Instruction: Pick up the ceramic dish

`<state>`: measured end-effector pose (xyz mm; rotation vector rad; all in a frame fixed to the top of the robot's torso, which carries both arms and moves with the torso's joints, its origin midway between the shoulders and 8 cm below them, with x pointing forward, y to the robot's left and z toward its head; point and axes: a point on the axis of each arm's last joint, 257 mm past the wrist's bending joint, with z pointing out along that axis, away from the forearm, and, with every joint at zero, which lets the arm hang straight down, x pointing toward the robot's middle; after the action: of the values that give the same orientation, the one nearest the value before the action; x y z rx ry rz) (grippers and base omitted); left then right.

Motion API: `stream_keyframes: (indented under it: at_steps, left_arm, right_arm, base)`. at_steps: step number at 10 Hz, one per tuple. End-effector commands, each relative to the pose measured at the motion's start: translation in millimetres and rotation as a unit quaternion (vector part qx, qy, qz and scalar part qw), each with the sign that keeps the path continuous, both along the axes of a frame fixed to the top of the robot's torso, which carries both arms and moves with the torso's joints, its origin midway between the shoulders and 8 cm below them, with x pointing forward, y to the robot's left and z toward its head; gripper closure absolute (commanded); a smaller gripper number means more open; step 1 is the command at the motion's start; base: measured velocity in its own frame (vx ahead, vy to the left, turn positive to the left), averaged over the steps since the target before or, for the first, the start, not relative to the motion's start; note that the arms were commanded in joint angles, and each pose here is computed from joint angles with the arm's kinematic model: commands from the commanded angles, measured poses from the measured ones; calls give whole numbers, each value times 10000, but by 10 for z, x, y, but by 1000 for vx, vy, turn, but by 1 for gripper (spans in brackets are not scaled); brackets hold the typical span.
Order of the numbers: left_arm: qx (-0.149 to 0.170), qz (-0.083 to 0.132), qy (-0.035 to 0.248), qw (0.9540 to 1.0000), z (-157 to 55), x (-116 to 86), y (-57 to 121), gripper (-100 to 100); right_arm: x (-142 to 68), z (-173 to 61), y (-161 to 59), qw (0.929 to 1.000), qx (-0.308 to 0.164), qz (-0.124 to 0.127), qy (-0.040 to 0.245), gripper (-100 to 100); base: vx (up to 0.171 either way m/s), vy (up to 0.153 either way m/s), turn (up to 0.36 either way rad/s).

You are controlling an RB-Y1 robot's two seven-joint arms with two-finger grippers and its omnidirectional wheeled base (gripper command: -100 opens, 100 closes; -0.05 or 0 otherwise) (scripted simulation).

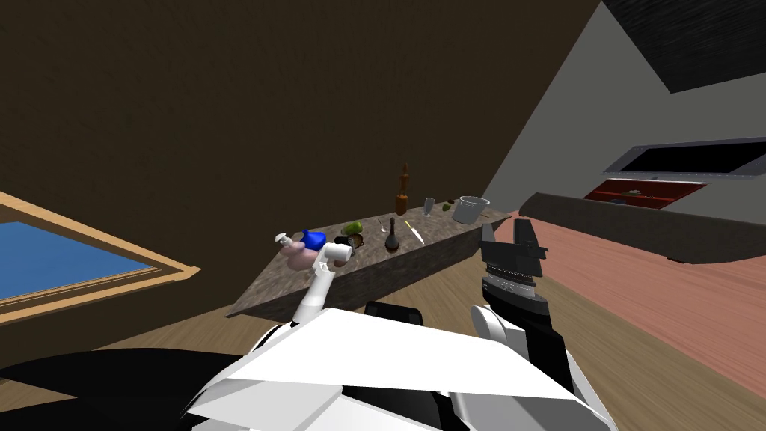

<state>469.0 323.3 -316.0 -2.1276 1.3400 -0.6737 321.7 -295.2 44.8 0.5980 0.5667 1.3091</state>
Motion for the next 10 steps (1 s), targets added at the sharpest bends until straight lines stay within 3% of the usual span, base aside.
stream_keyframes:
  at_steps: [1,5,6,7,9,10]
  left_arm:
    - [0,0,0,10000,0,0,0,100]
    - [-15,8,28,10000,-21,-15,-4,100]
    - [-15,9,31,10000,-23,-16,-4,0]
    - [-1,7,2,10000,55,-28,-17,100]
    - [-3,7,1,10000,57,-39,-25,100]
    - [-5,9,8,10000,59,-43,-29,0]
  right_arm:
    - [0,0,0,10000,0,0,0,0]
    - [0,0,0,10000,0,0,0,0]
    - [0,0,0,10000,0,0,0,0]
    - [0,0,0,10000,0,0,0,0]
    - [0,0,0,10000,0,0,0,0]
    - [0,0,0,10000,0,0,0,0]
  base:
    - [0,0,0]
    - [-2,-2,1]
    - [0,0,0]
    - [-10,6,-21]
    - [-17,4,-10]
    - [0,0,0]
